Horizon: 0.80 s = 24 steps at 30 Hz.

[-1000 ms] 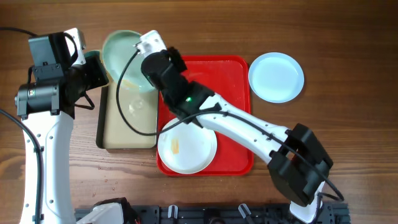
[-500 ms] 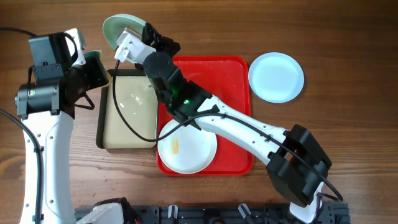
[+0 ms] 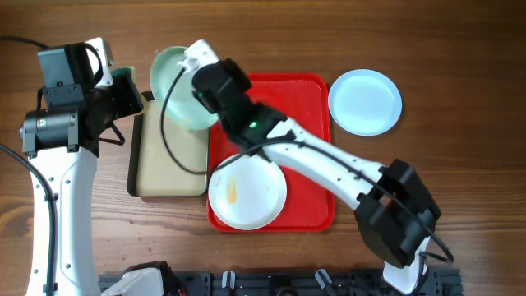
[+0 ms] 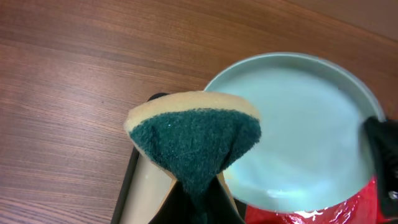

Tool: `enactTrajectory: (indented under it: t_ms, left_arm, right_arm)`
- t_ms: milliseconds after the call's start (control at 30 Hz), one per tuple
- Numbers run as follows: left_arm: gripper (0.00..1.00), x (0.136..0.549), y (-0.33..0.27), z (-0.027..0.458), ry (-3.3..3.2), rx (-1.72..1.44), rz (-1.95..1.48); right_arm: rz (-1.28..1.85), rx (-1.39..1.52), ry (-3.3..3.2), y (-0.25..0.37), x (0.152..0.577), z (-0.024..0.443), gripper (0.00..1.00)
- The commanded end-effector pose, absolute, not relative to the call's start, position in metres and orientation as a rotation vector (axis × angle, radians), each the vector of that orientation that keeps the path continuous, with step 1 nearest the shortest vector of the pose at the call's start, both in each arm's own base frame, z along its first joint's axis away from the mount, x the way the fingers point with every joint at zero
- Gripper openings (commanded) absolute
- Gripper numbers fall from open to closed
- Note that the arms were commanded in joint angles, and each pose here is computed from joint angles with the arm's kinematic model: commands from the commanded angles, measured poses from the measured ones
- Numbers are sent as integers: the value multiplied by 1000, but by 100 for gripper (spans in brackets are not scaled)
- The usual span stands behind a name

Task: Clean dirty plates on tray and stack at the side
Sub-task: 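Carry the plate over the water tray with the right gripper, then stack the pale blue plate on the plate right of the red tray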

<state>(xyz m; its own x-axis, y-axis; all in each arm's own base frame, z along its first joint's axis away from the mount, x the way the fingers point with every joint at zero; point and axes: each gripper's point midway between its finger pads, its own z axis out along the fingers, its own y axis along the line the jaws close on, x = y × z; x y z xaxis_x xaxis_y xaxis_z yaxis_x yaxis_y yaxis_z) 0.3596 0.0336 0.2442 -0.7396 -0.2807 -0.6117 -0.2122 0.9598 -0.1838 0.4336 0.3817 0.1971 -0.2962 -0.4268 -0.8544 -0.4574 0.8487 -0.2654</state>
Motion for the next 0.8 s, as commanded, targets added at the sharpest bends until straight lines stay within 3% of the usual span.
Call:
enactTrajectory:
  t_ms: [0, 100, 267, 400, 533, 633, 767]
  left_arm:
    - [4, 360, 37, 246, 2419, -358, -120]
    - [5, 360, 37, 246, 2420, -358, -121]
    - [5, 359, 37, 246, 2423, -358, -121]
    - [5, 359, 37, 246, 2423, -359, -120]
    - [5, 362, 38, 238, 2445, -363, -121]
    - [4, 366, 38, 232, 2455, -366, -122]
    - [5, 368, 37, 233, 2450, -361, -126]
  right_arm:
    - [475, -451, 2171, 384, 431, 165, 4]
    - [836, -468, 2323, 360, 431, 153, 4]
    - [938, -257, 2486, 246, 465, 135, 4]
    - [851, 89, 2593, 106, 481, 115, 4]
    - [603, 459, 2680, -35, 461, 90, 4]
    - [435, 585, 2768, -78, 434, 75, 4]
    - [382, 580, 2841, -70, 418, 57, 4]
